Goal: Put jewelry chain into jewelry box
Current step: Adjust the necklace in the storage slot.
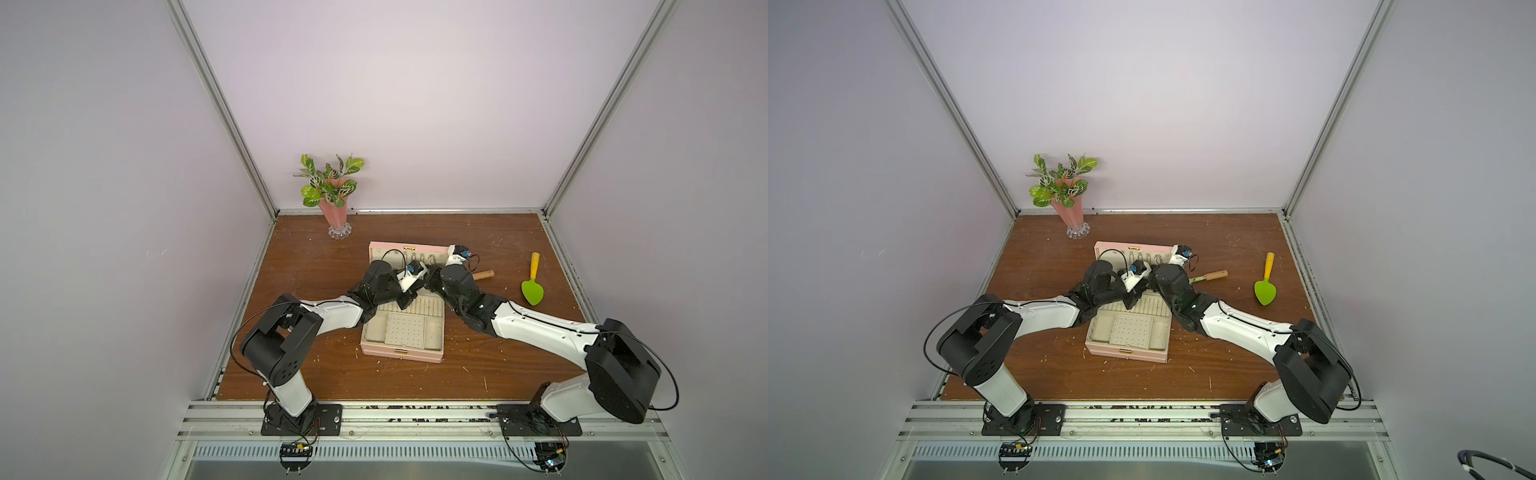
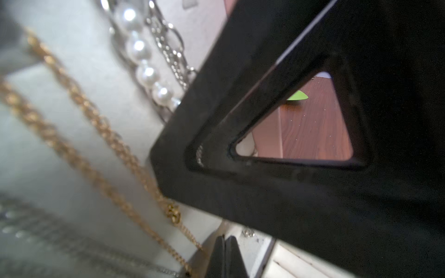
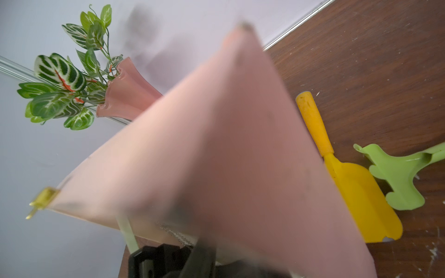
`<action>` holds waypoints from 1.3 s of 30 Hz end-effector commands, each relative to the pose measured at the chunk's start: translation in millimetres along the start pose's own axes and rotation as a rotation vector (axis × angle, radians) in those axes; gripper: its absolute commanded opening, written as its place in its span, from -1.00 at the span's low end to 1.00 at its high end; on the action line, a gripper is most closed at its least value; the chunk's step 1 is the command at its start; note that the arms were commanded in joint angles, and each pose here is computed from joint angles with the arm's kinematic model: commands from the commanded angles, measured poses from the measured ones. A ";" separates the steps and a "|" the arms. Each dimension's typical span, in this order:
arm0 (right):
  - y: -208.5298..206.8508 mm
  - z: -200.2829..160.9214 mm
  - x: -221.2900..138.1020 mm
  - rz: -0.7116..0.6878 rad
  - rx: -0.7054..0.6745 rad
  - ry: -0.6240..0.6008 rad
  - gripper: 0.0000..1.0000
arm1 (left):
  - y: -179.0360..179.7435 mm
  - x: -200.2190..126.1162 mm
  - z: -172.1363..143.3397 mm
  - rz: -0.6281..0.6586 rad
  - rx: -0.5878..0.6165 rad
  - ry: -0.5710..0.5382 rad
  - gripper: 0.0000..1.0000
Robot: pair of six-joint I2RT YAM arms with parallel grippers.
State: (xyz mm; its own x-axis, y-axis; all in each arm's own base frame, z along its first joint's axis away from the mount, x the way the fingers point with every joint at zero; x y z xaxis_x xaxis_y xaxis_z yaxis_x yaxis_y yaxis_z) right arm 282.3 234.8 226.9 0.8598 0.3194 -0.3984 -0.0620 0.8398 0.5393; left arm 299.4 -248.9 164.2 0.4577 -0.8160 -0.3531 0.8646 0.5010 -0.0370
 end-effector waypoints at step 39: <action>-5.9 -2.4 -4.7 -0.029 -0.015 0.083 -1.00 | 10.2 -4.5 24.4 0.087 -0.009 -0.128 -0.98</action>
State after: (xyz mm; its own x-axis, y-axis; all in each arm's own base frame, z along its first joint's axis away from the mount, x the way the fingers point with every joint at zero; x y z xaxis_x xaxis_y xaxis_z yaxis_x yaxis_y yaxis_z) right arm 282.5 234.8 222.7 0.8245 0.3152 -0.4700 -0.0442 0.8638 0.5018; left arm 304.2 -245.8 165.3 0.5043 -0.7899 -0.3488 0.8307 0.5541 -0.0538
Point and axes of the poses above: each gripper's point midway between its finger pads, its own x axis out along the fingers, its own y axis along the line the jaws close on, z = x × y, the point moved 9 cm from there along -x, back along the fingers, and after that the axes turned 8 degrees about -x, right-handed, at the moved point
